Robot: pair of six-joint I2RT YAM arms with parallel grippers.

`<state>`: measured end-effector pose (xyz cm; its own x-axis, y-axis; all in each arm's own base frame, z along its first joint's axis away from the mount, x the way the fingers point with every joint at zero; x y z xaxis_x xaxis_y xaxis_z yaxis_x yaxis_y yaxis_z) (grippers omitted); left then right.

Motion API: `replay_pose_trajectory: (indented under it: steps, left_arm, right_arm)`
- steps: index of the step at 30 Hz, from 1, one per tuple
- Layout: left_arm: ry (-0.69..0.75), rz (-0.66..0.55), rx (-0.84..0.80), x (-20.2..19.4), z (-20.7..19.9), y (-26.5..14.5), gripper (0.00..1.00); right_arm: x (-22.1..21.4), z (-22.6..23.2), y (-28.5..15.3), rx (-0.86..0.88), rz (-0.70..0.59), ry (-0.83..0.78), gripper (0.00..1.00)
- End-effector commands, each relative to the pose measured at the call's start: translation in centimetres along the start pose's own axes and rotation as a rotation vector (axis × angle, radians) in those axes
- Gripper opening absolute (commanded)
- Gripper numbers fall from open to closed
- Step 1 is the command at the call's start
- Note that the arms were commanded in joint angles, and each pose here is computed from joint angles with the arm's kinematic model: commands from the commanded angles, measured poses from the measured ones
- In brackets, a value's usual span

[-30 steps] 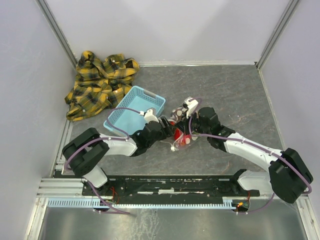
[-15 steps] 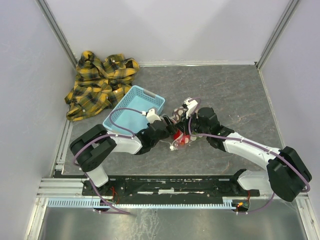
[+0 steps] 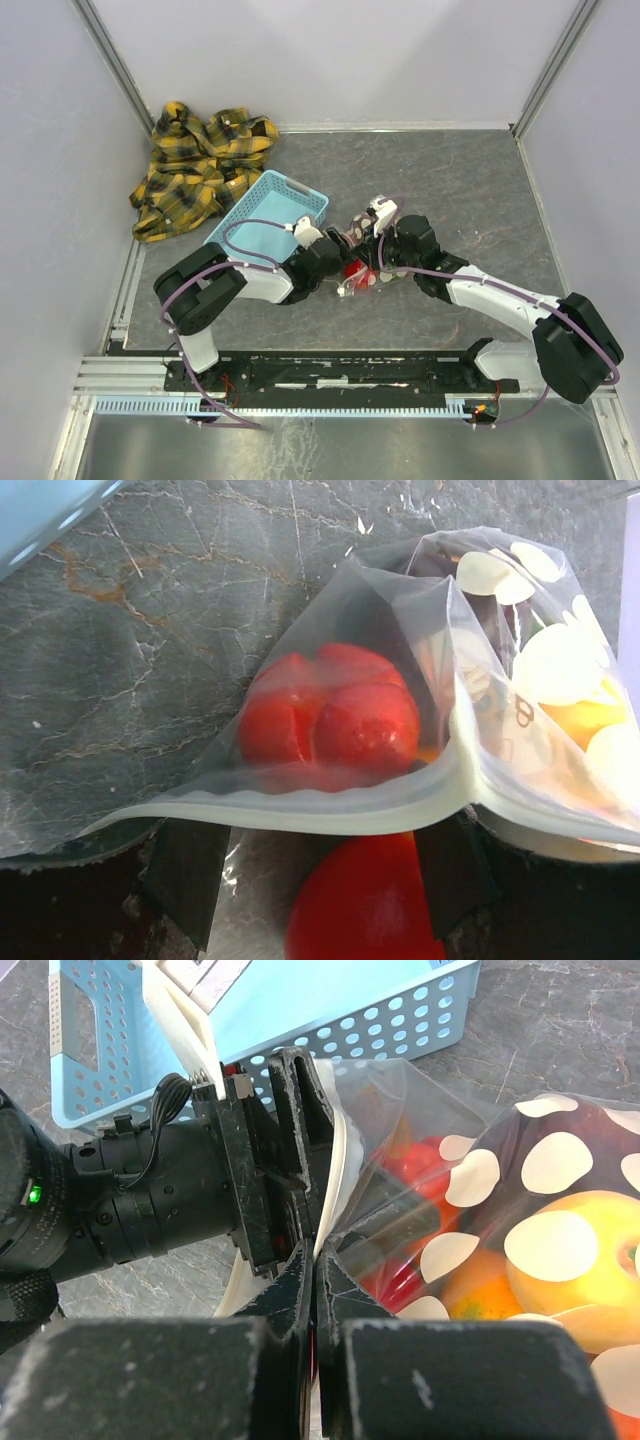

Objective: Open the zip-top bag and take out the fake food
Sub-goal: Pick up the fake fruit from the zipper food storage bag.

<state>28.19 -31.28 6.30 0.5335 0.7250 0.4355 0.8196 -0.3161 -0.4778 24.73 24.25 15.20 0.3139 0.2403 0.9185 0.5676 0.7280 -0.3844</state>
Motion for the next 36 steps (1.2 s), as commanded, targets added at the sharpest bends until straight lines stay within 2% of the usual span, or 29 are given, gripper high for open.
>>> replay_pose_trajectory:
  steps: [1, 11, 21, 36]
  left_arm:
    - [-0.047, -0.076, -0.044, 1.0, -1.1, 0.8, 0.75]
    - [-0.026, -0.091, -0.083, 1.1, -1.8, 1.7, 0.71]
    - [0.069, -0.075, -0.146, 1.6, -2.7, 0.5, 0.47]
    - [0.199, 0.054, -0.209, 2.2, -3.4, -4.7, 0.46]
  right_arm:
    - [0.5, 0.6, 0.1, 0.034, -0.031, 0.006, 0.02]
    - [0.3, 0.6, -0.1, 0.033, -0.028, 0.004, 0.02]
    - [0.4, 0.6, -0.5, 0.026, -0.031, -0.005, 0.02]
    - [0.6, -0.3, -1.4, -0.052, -0.03, -0.016, 0.02]
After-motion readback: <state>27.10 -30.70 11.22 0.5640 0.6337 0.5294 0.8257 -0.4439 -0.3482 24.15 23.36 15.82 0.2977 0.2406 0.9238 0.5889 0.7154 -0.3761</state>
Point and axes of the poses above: each gripper's point midway between its finger pads, its own y axis out along the fingers, its own z axis along the line the jaws close on, x = y × z, the point moved 4 cm from there along -y, back along the fingers, and after that the axes turned 11 degrees about -y, right-handed, at the moved point
